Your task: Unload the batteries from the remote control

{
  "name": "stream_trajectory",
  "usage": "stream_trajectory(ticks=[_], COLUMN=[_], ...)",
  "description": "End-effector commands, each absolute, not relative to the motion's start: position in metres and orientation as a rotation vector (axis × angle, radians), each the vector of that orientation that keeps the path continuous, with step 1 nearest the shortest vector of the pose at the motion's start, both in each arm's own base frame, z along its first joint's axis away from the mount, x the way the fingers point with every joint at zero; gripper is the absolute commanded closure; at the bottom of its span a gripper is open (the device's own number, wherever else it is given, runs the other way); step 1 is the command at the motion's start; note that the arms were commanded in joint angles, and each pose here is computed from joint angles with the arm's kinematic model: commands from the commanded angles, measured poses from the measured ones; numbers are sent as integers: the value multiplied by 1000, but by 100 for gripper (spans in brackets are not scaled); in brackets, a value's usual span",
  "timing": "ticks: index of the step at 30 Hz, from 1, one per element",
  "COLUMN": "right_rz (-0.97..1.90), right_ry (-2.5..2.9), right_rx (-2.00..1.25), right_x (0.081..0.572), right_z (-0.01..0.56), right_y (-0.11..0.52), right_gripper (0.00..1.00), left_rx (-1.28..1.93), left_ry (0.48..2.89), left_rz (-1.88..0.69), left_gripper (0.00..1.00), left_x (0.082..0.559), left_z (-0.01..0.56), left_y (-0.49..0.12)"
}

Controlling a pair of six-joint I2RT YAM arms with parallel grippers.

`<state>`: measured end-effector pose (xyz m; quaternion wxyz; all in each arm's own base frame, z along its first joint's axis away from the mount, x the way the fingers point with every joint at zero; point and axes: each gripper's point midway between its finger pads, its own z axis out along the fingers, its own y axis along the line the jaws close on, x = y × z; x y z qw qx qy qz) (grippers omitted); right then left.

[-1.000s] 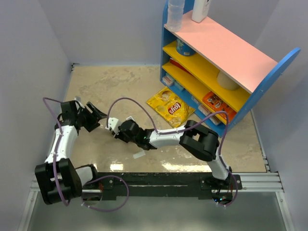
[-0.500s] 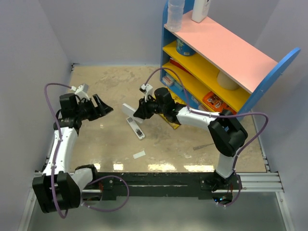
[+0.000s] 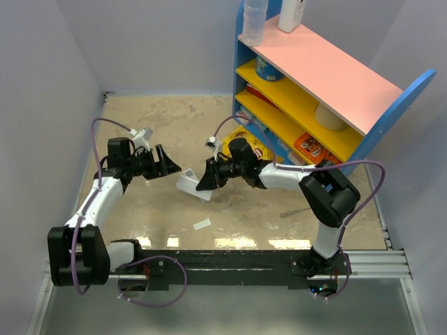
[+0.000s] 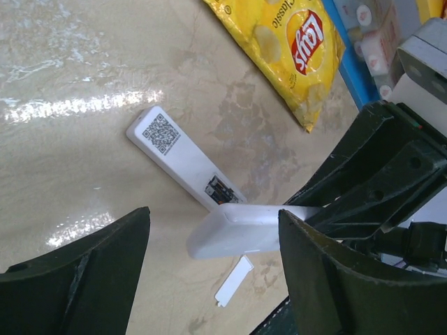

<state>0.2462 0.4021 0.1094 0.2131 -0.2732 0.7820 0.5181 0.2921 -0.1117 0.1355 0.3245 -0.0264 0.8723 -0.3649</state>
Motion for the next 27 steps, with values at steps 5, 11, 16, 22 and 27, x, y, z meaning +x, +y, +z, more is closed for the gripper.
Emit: stream_trajectory(ticks=[5, 11, 16, 22, 27], right_rz=[1686, 1761, 1780, 1814, 1838], right_ry=[1985, 1938, 1932, 1912, 1914], right_rx=[-692, -641, -623, -614, -611], right_x=[251, 253, 256, 254, 251], right_z=[163, 173, 175, 178, 175], right_y=[400, 395, 394, 395, 395], right_gripper=[100, 100, 100, 100, 100], left_rx=[112, 97, 101, 102, 96], left_ry=[2209, 2222, 2207, 2210, 2213], left_rz=[-1083, -1105, -1140, -1144, -1158], left_gripper=[22, 23, 27, 28, 39], left_x=[283, 286, 287, 289, 292], left_z=[147, 144, 145, 142, 141], left_y=[-135, -136, -139, -140, -140])
